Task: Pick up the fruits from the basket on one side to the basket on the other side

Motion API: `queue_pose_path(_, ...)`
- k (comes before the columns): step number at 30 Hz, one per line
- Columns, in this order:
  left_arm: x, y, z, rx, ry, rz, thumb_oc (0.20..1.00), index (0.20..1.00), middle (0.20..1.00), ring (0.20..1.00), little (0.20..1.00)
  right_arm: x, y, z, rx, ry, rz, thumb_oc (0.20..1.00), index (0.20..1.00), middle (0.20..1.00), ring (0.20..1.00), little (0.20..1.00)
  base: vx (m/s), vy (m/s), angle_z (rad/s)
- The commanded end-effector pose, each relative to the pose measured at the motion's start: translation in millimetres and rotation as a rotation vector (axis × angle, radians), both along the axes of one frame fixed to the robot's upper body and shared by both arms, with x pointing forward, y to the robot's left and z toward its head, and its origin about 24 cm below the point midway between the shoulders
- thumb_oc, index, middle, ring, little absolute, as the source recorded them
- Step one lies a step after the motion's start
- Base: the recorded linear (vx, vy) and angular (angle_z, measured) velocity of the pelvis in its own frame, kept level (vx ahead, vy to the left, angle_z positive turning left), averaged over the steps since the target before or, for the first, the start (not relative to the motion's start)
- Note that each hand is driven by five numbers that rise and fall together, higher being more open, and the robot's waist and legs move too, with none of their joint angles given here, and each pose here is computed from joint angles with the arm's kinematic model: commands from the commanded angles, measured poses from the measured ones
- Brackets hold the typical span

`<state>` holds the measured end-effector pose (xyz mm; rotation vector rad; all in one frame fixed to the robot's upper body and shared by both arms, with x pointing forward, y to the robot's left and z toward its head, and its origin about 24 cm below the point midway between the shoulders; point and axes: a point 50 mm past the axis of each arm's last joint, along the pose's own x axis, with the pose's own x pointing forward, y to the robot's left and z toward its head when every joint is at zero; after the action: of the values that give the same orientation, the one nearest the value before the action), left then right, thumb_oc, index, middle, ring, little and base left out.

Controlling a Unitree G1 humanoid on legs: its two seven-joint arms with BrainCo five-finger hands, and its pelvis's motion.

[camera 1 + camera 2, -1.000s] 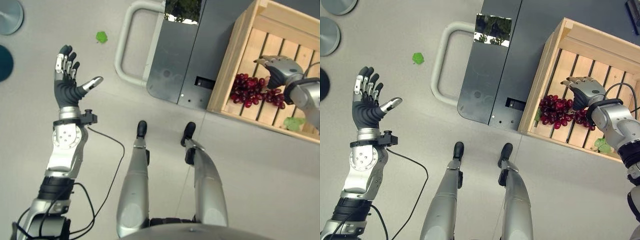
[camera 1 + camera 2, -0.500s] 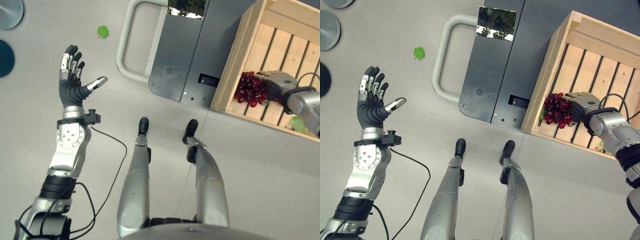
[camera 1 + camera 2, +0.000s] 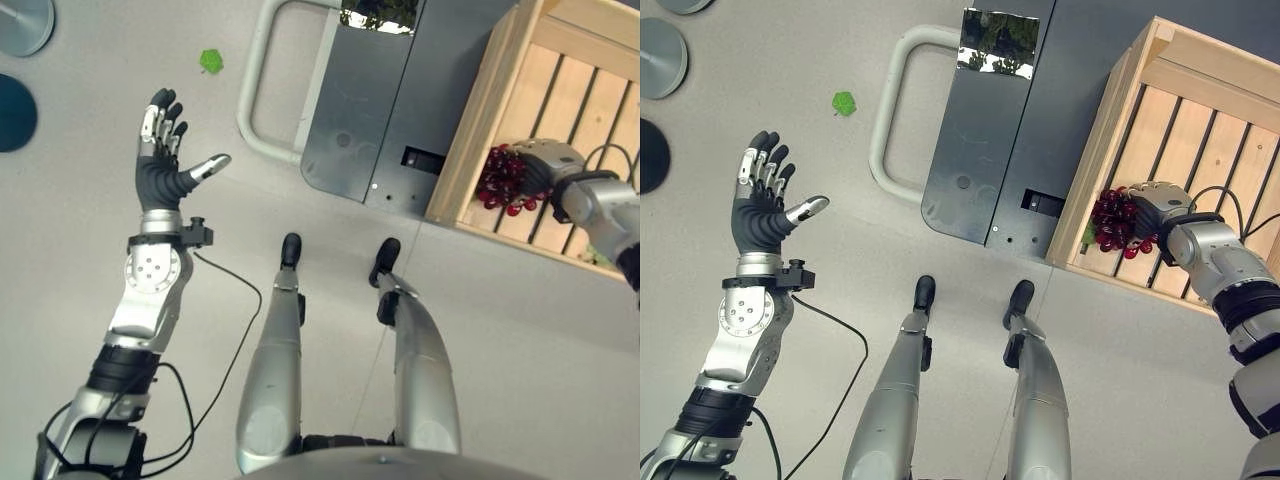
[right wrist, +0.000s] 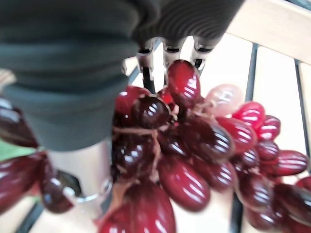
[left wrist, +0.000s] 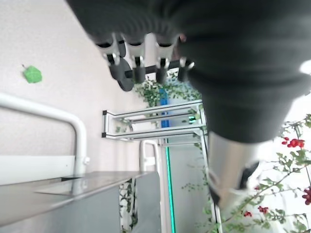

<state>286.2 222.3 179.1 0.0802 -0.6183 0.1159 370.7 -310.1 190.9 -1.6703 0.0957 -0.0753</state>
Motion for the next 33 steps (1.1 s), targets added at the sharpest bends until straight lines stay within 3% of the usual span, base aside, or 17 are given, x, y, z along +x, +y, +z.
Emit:
queue_pose_path(1,-11.7,-12.1,21.5,-0.083,-0.142,-0.074,1.000,1.000,1.000,1.000,1.000,2.6,6.2,-26.5,0.031,0.066,-0.006,1.000,1.000,1.000,1.000,1.000,0.00,0.000,0.00)
queue_pose_path(5,-11.1,-13.8,22.3,-0.083,-0.144,-0.075,1.000,1.000,1.000,1.000,1.000,5.9,10.1,-31.7,0.035,0.074,-0.017,1.000,1.000,1.000,1.000,1.000,0.00,0.000,0.00)
queue_pose_path(6,-11.1,-14.5,22.7,-0.081,-0.146,-0.076,1.000,1.000,1.000,1.000,1.000,5.6,9.0,-33.8,0.036,0.077,-0.027,0.564,0.564,0.564,0.564,0.564,0.00,0.000,0.00)
queue_pose_path(7,-11.3,-15.1,21.4,-0.088,-0.143,-0.074,1.000,1.000,1.000,1.000,1.000,5.7,4.9,-36.8,0.042,0.074,-0.065,0.200,0.200,0.200,0.200,0.200,0.00,0.000,0.00)
queue_pose_path(25,-12.2,-12.0,22.6,-0.092,-0.150,-0.045,1.000,1.000,1.000,1.000,1.000,12.4,22.9,-29.1,0.118,0.018,-0.009,0.200,0.200,0.200,0.200,0.200,0.00,0.000,0.00)
queue_pose_path(26,-11.7,-12.3,22.7,-0.090,-0.149,-0.047,1.000,1.000,1.000,1.000,1.000,11.8,24.5,-32.9,0.242,0.020,-0.011,0.200,0.200,0.200,0.200,0.200,0.00,0.000,0.00)
queue_pose_path(29,-11.1,-12.3,23.4,-0.091,-0.150,-0.051,1.000,1.000,1.000,1.000,1.000,11.7,26.1,-34.3,0.339,0.018,-0.007,0.200,0.200,0.200,0.200,0.200,0.00,0.000,0.00)
queue_pose_path(32,-8.3,-14.4,23.5,-0.092,-0.139,-0.097,1.000,1.000,1.000,1.000,1.000,6.0,24.3,-44.7,0.906,0.011,0.005,0.200,0.200,0.200,0.200,0.200,-0.02,-0.019,0.02)
queue_pose_path(33,-8.2,-14.5,23.5,-0.092,-0.139,-0.098,1.000,1.000,1.000,1.000,1.000,5.8,24.0,-44.8,0.907,0.012,0.004,0.200,0.200,0.200,0.200,0.200,-0.03,-0.033,0.08)
